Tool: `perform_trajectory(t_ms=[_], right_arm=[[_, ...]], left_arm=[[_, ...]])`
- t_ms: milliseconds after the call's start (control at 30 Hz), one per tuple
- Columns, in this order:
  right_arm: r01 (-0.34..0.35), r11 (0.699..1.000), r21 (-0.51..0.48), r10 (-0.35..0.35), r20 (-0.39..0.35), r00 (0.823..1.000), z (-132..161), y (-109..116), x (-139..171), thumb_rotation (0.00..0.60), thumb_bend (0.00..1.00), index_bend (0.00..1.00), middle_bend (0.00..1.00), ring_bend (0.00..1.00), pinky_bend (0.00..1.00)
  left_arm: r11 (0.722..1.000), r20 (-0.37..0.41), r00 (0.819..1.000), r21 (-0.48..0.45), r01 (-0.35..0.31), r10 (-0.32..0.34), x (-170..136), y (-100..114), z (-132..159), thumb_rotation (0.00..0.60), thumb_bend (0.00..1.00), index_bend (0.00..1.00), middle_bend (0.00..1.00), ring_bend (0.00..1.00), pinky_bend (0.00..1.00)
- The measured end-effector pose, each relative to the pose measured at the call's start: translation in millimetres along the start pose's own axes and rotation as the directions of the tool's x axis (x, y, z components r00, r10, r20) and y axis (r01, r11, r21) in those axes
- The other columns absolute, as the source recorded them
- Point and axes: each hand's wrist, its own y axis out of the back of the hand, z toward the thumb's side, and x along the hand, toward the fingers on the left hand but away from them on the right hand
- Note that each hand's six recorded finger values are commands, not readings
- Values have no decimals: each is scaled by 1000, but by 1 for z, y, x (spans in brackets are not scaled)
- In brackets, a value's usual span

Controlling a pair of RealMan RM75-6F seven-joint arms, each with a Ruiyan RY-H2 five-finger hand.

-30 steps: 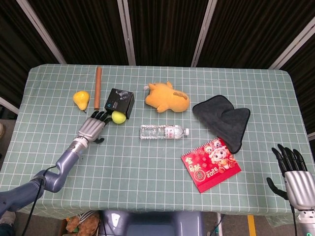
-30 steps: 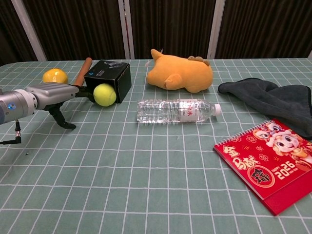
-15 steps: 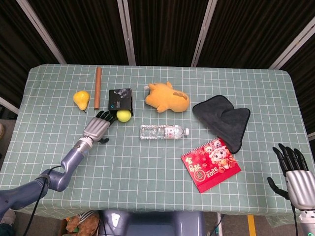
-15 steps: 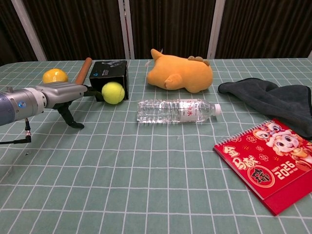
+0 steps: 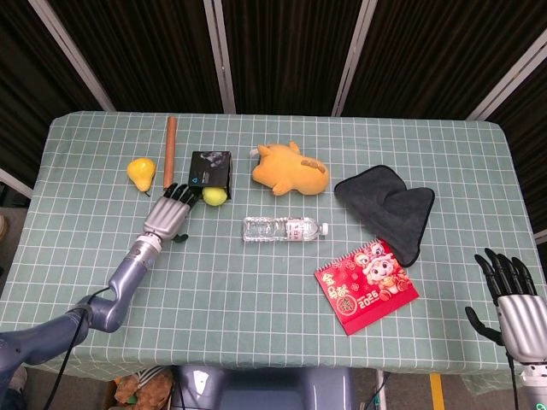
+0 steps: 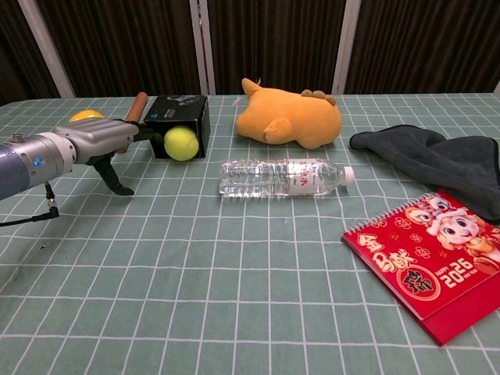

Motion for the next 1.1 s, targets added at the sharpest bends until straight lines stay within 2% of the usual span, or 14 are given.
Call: perform_trajectory(t_ms=[333,433,533,633,800,933,1000,1100], right_arm=[[2,1000,-1,-2,-6,1000,2,1,1,600,367,0,0,0,0],[4,1000,-1,-4,-6,1000,2,2,2,600,367,0,0,0,0],[2,1000,0,-2,-9,1000,3,1,3,600,367,0,0,0,0],[0,1000,1,0,-15,1000,4,1,4,600,367,0,0,0,0],[-2,1000,1,2,-35,999,9,1,7,600,367,0,0,0,0],[6,1000,2,-6,-53,999,13,3,10,600,367,0,0,0,0],[14,1000,4,-14,-59,998,13,4,11,600,367,0,0,0,0],[25,1000,10,-25,-61,998,14,5,11,600,367,0,0,0,0]], left_arm=[[997,-84,994,54,-59,64,-10,10,-17,600,154,32,9,0,0],[998,-77,996,36,-52,55,-18,10,-16,600,153,43,38,0,0],[999,-63,997,21,-50,51,-32,13,-15,600,153,69,114,14,0],[998,-50,997,2,-65,65,-52,20,-15,600,152,126,194,57,0],[996,-37,996,-37,-87,85,-100,32,-20,600,151,157,206,60,0],[992,-59,994,-75,-99,94,-146,40,-32,600,122,75,120,44,0],[989,-92,990,-90,-118,109,-172,42,-41,600,95,10,39,10,0],[983,-160,978,-98,-153,136,-209,44,-57,600,76,0,1,0,0]])
